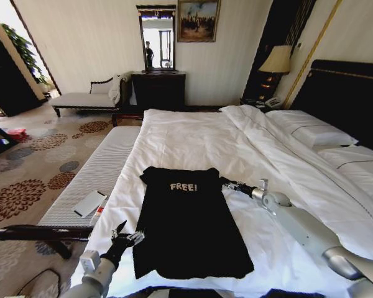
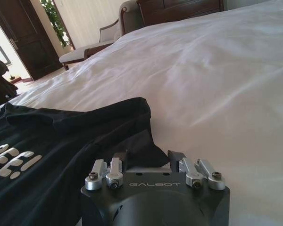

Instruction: Fold the clothes on the bed.

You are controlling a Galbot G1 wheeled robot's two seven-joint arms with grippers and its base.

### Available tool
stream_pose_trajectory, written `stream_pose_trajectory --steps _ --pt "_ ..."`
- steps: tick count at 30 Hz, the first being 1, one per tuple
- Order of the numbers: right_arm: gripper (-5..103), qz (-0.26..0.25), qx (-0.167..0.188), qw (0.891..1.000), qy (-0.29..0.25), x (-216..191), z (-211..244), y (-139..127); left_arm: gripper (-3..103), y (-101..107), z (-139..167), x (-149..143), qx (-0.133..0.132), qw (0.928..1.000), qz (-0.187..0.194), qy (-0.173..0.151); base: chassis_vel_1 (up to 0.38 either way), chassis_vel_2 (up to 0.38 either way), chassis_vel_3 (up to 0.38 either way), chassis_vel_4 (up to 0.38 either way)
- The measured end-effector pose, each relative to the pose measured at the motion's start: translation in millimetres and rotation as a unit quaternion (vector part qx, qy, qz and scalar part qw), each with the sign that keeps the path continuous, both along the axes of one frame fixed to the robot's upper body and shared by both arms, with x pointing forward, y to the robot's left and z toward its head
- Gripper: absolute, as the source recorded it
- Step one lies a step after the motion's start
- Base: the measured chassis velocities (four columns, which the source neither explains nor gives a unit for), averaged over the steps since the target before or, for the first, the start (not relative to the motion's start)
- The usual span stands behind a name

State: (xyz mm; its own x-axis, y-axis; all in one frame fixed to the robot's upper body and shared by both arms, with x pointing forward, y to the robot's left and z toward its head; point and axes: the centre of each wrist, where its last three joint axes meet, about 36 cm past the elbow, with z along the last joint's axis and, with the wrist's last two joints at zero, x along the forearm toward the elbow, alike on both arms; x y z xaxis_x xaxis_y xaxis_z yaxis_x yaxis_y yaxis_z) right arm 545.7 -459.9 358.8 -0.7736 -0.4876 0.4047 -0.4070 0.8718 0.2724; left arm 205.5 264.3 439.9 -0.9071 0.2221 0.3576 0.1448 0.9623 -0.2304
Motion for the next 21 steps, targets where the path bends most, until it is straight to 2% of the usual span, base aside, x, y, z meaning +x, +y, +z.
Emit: stream_pose_trajectory --steps 1,4,8,10,11,12,13,21 --pt "45 0.002 -0.001 1.000 0.000 -0.5 0.6 0.6 100 0.0 -0.6 0.0 0.000 1.0000 0.001 0.000 0.000 0.000 0.000 0.000" --pt "40 0.004 -0.001 1.000 0.000 -1.9 0.8 1.4 100 -0.2 -1.6 -0.4 -0.001 1.0000 0.002 0.000 0.000 0.000 0.000 0.000" --pt "18 0.008 -0.003 1.000 0.000 -4.3 1.3 1.9 100 -0.1 -3.0 -1.4 0.001 1.0000 0.002 -0.001 0.000 0.000 0.000 0.000" --pt "18 0.008 -0.003 1.000 -0.001 -4.7 1.7 1.7 100 0.0 -3.2 -1.5 0.001 1.0000 0.002 -0.001 0.000 0.000 0.000 0.000" --pt "13 0.009 -0.003 1.000 -0.001 -5.4 2.1 1.2 100 0.1 -3.4 -1.5 0.000 1.0000 0.003 -0.001 0.000 0.000 0.000 0.000" --pt "13 0.009 -0.003 1.000 -0.001 -5.4 2.1 1.2 100 0.1 -3.4 -1.5 0.000 1.0000 0.003 -0.001 0.000 0.000 0.000 0.000" --pt "3 0.010 -0.002 1.000 -0.002 -6.4 2.3 0.5 100 0.2 -3.6 -1.6 0.000 1.0000 0.003 -0.002 0.000 0.000 0.000 0.000" --pt "0 0.013 -0.003 1.000 -0.006 -11.8 6.3 -4.7 100 -0.4 -3.4 -2.3 -0.001 1.0000 0.004 -0.002 0.000 0.000 0.000 0.000"
